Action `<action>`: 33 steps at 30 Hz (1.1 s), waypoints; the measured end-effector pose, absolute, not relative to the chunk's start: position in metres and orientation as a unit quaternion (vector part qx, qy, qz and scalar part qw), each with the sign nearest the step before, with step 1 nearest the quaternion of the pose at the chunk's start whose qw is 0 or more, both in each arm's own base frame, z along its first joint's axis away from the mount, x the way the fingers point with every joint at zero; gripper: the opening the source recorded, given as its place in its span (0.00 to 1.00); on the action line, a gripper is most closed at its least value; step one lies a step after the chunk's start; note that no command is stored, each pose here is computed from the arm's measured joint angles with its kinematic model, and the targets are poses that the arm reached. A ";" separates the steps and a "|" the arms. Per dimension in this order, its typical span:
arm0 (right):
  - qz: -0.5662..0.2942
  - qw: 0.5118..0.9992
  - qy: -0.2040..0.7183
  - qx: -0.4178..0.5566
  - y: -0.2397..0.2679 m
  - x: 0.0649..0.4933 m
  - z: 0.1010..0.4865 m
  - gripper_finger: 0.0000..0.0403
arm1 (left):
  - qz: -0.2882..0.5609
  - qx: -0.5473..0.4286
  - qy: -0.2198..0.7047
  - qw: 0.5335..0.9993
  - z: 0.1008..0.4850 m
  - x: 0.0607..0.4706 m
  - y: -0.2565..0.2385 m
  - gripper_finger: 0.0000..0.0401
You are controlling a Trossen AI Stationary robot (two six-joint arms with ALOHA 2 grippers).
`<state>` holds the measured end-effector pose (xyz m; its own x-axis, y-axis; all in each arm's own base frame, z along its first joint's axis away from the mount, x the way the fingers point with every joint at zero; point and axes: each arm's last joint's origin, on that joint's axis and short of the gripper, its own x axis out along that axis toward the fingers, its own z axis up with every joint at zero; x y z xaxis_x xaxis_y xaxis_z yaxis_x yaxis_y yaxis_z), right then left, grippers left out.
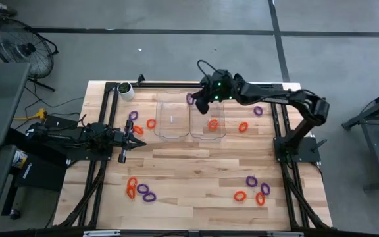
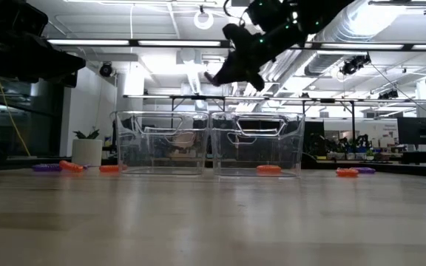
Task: Sort spring keychains
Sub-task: Put the purple spring keychain into the left transparent bin
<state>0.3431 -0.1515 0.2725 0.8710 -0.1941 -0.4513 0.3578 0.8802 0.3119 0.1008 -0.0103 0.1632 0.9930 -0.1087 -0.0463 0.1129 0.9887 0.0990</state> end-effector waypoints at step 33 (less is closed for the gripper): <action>-0.086 0.911 0.378 0.142 -0.172 0.425 0.244 0.20 | -0.055 0.051 0.020 0.997 0.163 0.101 -0.010 0.00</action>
